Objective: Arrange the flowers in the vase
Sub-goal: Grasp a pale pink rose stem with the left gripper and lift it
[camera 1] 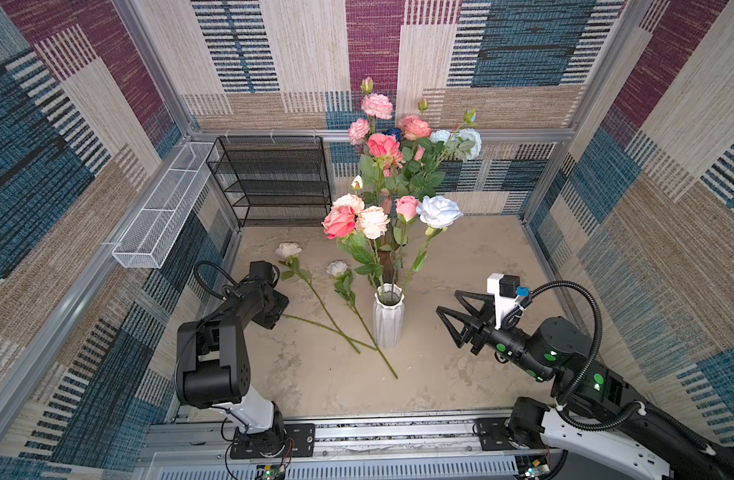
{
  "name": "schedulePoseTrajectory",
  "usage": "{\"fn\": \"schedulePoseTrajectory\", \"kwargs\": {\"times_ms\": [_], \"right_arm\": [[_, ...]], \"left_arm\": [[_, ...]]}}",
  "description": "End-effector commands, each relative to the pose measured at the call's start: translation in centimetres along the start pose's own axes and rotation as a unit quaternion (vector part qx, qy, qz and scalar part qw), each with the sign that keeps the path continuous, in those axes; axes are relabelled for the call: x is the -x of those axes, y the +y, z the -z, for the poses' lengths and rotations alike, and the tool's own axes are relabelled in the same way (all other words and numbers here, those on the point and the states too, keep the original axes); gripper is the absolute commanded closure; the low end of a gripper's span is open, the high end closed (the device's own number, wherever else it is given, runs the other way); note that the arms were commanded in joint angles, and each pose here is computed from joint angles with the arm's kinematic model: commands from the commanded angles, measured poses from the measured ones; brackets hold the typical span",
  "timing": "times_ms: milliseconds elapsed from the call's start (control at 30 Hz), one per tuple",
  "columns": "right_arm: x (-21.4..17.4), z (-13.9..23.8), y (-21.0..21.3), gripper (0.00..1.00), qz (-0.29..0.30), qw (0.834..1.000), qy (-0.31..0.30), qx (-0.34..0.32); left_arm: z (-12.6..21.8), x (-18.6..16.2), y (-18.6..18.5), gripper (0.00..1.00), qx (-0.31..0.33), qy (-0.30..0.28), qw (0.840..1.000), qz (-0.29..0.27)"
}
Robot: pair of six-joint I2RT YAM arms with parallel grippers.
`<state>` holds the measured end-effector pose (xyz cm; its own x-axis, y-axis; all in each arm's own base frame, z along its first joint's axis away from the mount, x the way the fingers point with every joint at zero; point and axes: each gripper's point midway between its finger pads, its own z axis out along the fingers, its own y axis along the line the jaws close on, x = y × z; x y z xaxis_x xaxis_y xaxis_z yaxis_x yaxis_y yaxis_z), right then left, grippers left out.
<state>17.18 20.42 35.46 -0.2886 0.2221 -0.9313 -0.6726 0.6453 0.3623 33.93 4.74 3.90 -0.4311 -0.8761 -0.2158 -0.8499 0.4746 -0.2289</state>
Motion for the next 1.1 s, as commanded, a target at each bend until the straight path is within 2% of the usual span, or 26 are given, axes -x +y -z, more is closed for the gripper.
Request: {"fn": "schedulePoseTrajectory", "kwargs": {"times_ms": [0,300,533,867,1067], "right_arm": [[0.5,0.3,-0.3,0.21,-0.004,1.000,-0.010,-0.010],[0.6,0.8,-0.4,0.21,-0.007,1.000,-0.014,-0.008],[0.5,1.2,-0.7,0.21,-0.007,1.000,-0.017,-0.015],[0.7,1.1,-0.8,0.21,-0.003,1.000,-0.019,-0.018],[1.2,1.3,-0.7,0.21,-0.005,1.000,-0.024,-0.019]], "left_arm": [[-0.5,0.1,0.5,0.49,0.024,0.007,1.000,-0.001],[-2.4,0.2,1.1,0.61,0.074,0.022,0.997,-0.011],[-3.4,-0.5,1.9,0.79,0.093,0.038,0.995,-0.029],[-1.8,0.1,1.6,0.94,0.078,0.016,0.996,-0.041],[0.9,0.7,1.0,1.00,0.044,-0.008,0.998,-0.047]]}}
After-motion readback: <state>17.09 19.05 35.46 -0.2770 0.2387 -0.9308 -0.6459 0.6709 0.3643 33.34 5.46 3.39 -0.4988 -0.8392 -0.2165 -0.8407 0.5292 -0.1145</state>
